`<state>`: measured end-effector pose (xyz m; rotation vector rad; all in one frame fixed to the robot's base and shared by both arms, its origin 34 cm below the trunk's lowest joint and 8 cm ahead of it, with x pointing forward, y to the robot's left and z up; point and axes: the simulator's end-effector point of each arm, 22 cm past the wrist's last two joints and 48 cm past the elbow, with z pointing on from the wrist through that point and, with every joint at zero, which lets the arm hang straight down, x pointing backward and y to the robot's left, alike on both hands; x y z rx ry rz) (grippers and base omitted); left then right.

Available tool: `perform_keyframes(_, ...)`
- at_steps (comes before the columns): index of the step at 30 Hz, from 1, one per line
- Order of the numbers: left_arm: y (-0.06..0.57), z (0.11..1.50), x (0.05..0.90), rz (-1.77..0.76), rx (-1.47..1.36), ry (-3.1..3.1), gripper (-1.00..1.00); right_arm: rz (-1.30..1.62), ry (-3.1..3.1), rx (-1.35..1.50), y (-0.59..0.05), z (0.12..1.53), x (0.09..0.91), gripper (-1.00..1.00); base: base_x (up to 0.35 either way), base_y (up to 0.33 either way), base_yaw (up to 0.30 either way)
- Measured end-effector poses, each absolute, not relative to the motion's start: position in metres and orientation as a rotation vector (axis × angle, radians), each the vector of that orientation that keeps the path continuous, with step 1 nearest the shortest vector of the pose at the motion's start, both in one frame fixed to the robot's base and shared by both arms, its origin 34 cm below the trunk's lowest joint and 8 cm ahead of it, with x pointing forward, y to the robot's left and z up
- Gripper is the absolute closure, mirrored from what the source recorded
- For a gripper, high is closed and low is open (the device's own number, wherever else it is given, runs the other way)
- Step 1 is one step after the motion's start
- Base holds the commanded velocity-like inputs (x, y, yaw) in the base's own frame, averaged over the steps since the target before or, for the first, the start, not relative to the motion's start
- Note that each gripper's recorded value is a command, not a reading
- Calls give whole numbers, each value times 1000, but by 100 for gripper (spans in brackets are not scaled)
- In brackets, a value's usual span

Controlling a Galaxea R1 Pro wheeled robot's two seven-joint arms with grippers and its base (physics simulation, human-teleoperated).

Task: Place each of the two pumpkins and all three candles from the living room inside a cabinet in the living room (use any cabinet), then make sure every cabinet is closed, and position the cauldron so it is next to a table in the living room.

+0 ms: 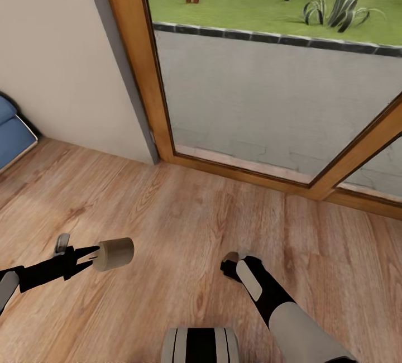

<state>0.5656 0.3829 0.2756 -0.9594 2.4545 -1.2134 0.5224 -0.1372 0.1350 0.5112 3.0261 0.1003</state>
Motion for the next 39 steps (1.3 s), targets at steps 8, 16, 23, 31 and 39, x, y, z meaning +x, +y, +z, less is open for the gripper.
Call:
perform_keyframes(8, 383, 275, 565, -1209, -959, 2460, 100, 103, 3026, 511, -137, 135, 523, -100, 102, -27, 0)
perform_keyframes(16, 383, 275, 565, -1211, -958, 2457, 100, 101, 3025, 512, -138, 135, 523, -100, 30, -5, 0)
perform_keyframes(23, 383, 267, 562, -1209, -972, 2469, 100, 97, 3041, 516, -138, 127, 516, -100, 0, 0, 0)
perform_keyframes(31, 382, 261, 559, -1207, -982, 2477, 100, 93, 3053, 519, -138, 121, 512, -100, 0, 0, 0)
perform_keyframes(39, 382, 260, 558, -1206, -980, 2483, 100, 91, 3057, 520, -139, 121, 510, -100, 83, -23, 0)
